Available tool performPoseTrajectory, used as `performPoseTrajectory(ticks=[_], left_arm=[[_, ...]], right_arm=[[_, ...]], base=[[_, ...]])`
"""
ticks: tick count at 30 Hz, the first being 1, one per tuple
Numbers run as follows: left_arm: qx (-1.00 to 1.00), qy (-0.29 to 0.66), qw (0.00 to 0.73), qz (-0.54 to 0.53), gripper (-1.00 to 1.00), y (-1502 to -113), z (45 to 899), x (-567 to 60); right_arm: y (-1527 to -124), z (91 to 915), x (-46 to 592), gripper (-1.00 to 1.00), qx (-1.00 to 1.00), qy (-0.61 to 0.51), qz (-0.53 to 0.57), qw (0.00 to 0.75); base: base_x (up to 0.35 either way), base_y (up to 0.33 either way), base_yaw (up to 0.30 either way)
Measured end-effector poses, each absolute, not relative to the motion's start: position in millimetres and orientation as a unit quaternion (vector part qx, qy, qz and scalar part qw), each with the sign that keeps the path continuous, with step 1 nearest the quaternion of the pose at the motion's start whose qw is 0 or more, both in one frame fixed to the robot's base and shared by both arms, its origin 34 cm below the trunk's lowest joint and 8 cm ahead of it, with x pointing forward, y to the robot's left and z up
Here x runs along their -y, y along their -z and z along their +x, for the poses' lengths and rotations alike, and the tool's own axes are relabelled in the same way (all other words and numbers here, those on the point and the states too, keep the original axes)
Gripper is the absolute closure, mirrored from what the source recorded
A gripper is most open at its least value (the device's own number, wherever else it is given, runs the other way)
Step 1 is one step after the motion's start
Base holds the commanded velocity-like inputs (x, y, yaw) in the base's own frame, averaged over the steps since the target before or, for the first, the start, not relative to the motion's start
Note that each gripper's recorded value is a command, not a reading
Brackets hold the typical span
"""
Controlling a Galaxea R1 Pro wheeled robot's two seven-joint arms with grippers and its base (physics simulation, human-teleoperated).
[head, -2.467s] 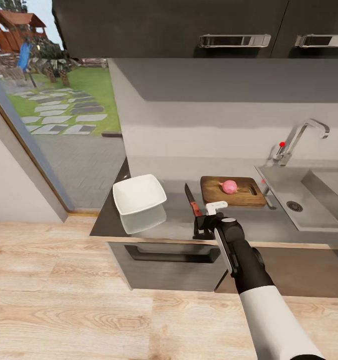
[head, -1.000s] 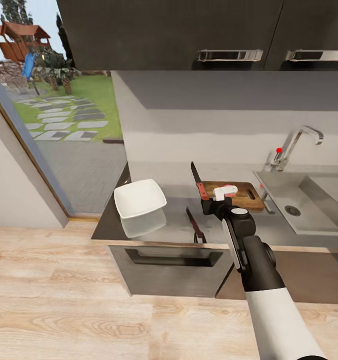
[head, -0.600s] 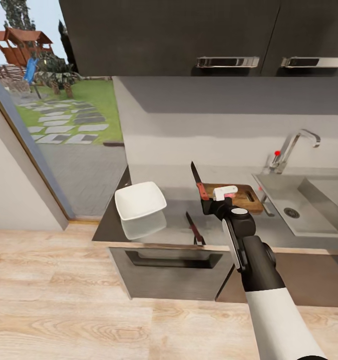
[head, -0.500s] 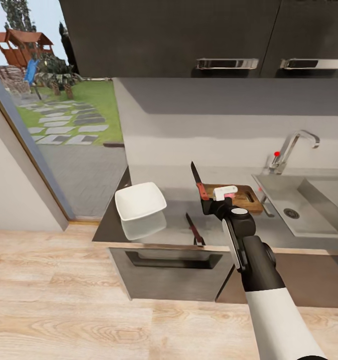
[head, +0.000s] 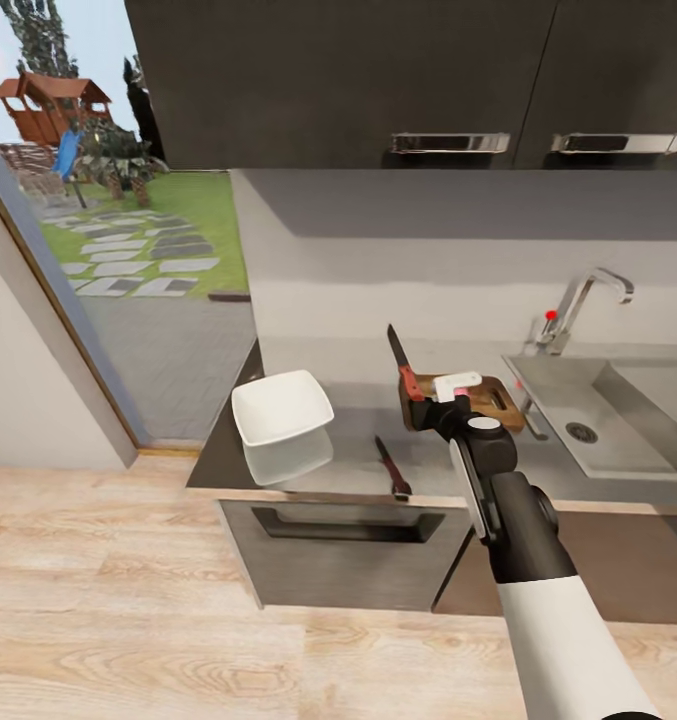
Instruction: In the kitchen, take the Vidalia onion out of the sink, dice it on the chopping board with the paring knife, put the diced onion into the bowl on the countertop, then place both the paring knife and the chopping board into the sink.
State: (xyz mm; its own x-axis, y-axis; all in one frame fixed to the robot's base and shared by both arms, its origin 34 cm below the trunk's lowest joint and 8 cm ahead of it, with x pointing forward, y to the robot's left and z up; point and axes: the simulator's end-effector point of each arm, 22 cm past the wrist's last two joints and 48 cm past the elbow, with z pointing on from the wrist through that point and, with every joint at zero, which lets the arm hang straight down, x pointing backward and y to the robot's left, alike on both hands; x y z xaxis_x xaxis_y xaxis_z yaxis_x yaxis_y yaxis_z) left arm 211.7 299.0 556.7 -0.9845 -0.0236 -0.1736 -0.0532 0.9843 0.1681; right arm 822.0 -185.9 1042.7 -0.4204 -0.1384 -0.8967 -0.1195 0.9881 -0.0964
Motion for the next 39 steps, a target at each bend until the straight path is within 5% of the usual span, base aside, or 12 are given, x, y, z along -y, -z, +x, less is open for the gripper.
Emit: performPoseTrajectory(ticks=[12,29,39], left_arm=[[-0.992,-0.086,0.095,-0.020,-1.00,-558.3,219.0,-299.1],[-0.990,-0.085,0.108,-0.021,-1.00,-560.7,229.3,-297.9],[-0.990,-0.083,0.112,-0.022,-1.00,-561.2,232.0,-295.2]], right_arm=[[-1057.2,821.4,195.7,1.00,-0.836,0.029,-0.071,0.544],[-1115.1,816.2,274.0,1.00,-0.773,0.220,0.005,0.595],[-1116.2,817.2,223.9,1.00,-0.749,0.261,-0.078,0.605]], base=[[0.000,0.000,0.000],[0.000,-0.017,0.000],[0.000,-0.233,0.000]])
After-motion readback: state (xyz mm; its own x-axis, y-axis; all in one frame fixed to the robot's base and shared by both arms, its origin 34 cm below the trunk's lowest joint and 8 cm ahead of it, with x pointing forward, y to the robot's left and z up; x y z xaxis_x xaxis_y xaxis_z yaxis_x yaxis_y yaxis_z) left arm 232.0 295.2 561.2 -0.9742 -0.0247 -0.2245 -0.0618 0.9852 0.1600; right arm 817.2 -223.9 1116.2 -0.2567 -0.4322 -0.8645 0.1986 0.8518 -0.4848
